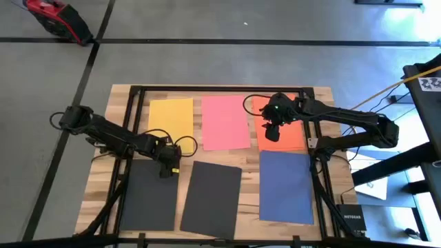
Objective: Organize paper
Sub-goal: Stack the black paper on the top of the black paper
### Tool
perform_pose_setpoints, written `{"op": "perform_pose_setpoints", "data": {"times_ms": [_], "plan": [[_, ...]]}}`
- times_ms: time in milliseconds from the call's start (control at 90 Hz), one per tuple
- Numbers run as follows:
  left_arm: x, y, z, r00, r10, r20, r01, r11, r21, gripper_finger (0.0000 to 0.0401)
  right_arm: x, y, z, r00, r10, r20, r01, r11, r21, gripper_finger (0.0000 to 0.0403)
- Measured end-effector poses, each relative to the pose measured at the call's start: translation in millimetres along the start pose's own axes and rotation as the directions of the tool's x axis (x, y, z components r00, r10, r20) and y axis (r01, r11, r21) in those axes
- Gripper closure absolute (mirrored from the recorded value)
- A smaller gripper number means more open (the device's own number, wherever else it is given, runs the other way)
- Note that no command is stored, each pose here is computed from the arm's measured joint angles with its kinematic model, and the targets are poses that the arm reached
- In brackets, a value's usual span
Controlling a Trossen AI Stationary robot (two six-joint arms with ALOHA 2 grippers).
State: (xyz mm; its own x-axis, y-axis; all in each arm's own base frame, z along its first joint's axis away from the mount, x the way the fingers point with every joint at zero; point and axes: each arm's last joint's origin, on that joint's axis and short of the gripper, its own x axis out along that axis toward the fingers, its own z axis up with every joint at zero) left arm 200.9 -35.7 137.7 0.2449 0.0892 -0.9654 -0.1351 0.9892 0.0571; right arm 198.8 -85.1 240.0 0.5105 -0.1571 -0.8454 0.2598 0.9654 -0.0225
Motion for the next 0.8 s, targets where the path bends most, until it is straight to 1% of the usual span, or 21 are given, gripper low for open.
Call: {"op": "perform_pose_setpoints", "data": {"times_ms": [78,167,256,311,522,589,644,800], "plan": [[-2,0,0,1.000,-0.005,0.008,0.005,1.000,-0.001,0.0240,0,0,0,1.000,0.000,0.000,0.000,1.000,0.000,0.0256],[-7,1,1,1.000,-0.007,0.012,0.007,1.000,-0.001,0.0262,0,0,0,1.000,0.000,0.000,0.000,1.000,0.000,0.0256],[-13,0,5,0.999,-0.012,0.030,0.012,1.000,0.003,0.0287,0,0,0,1.000,0.000,0.001,0.000,1.000,0.000,0.0256],[-13,0,5,1.000,-0.010,0.022,0.010,1.000,0.019,0.0304,0,0,0,1.000,0.000,0.001,0.000,1.000,0.000,0.0256],[-13,0,4,1.000,-0.009,0.007,0.009,1.000,0.026,0.0371,0,0,0,1.000,0.000,0.001,0.000,1.000,0.000,0.0256],[-13,0,4,1.000,-0.025,0.003,0.025,0.999,0.028,0.0391,0,0,0,1.000,0.000,0.000,0.000,1.000,0.000,0.0256],[-13,0,4,1.000,-0.030,0.001,0.030,0.999,0.027,0.0397,0,0,0,1.000,0.000,0.001,0.000,1.000,0.000,0.0256],[-13,0,4,1.000,-0.031,0.003,0.031,0.999,0.022,0.0396,0,0,0,1.000,0.000,0.001,0.000,1.000,0.000,0.0256]]}}
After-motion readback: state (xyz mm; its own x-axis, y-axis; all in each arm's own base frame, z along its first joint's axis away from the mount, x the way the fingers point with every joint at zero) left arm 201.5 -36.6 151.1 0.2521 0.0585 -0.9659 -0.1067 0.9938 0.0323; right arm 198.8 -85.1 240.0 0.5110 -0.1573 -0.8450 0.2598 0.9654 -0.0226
